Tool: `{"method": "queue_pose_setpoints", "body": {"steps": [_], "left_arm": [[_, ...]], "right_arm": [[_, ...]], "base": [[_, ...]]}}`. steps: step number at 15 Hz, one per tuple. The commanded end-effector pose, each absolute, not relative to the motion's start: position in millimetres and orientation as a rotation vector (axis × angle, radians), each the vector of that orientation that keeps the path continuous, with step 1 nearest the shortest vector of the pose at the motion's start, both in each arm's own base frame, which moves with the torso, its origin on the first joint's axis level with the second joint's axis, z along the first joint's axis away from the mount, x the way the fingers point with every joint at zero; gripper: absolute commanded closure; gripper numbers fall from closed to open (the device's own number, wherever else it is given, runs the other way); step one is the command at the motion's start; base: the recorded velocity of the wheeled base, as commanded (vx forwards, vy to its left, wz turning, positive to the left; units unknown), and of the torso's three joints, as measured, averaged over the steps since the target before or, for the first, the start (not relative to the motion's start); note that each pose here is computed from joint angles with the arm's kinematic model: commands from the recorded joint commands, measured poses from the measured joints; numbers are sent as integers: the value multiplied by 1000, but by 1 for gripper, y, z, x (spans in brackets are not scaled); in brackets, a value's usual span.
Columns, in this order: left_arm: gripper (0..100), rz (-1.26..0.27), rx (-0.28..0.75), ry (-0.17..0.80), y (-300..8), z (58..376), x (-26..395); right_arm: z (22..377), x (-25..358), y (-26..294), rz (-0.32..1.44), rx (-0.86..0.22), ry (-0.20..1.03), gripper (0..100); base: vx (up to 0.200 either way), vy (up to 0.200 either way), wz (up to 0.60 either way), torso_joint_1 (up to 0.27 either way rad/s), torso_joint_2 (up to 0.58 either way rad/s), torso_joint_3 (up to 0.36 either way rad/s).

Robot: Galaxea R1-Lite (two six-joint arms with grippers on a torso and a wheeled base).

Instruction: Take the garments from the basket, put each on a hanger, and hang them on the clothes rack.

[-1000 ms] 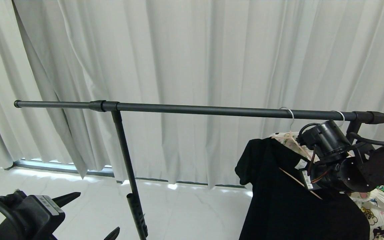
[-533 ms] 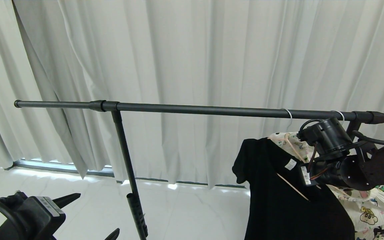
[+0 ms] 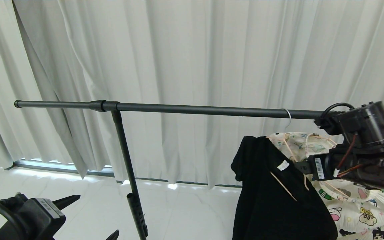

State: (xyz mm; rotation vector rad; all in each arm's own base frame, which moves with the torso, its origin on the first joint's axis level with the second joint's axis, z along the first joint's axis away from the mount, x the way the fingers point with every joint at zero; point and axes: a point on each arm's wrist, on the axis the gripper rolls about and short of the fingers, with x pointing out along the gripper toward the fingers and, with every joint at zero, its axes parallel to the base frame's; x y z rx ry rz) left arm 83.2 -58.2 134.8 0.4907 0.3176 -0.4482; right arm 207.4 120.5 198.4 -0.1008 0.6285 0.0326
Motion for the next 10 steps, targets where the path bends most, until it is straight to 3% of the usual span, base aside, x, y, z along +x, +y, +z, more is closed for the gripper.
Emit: {"method": "queue_pose_setpoints", "body": {"steps": [1,4,7,10], "left_arm": [[0,-437,493,327,-57,132,83],[0,-329,527,380,-41,110,69],[0,-126,531,403,-22,97,55],[0,181,490,564,3,84,36]], "right_arm": [[222,174,104,96,-35,528,0],[218,140,68,34,-10,484,0],[207,117,27,-149,-19,462,0],[184,89,-15,-475,-36,531,0]], "base": [[0,0,0,0,0,0],[0,0,0,0,0,0],[0,0,0,0,0,0],[0,0,0,0,0,0]]}}
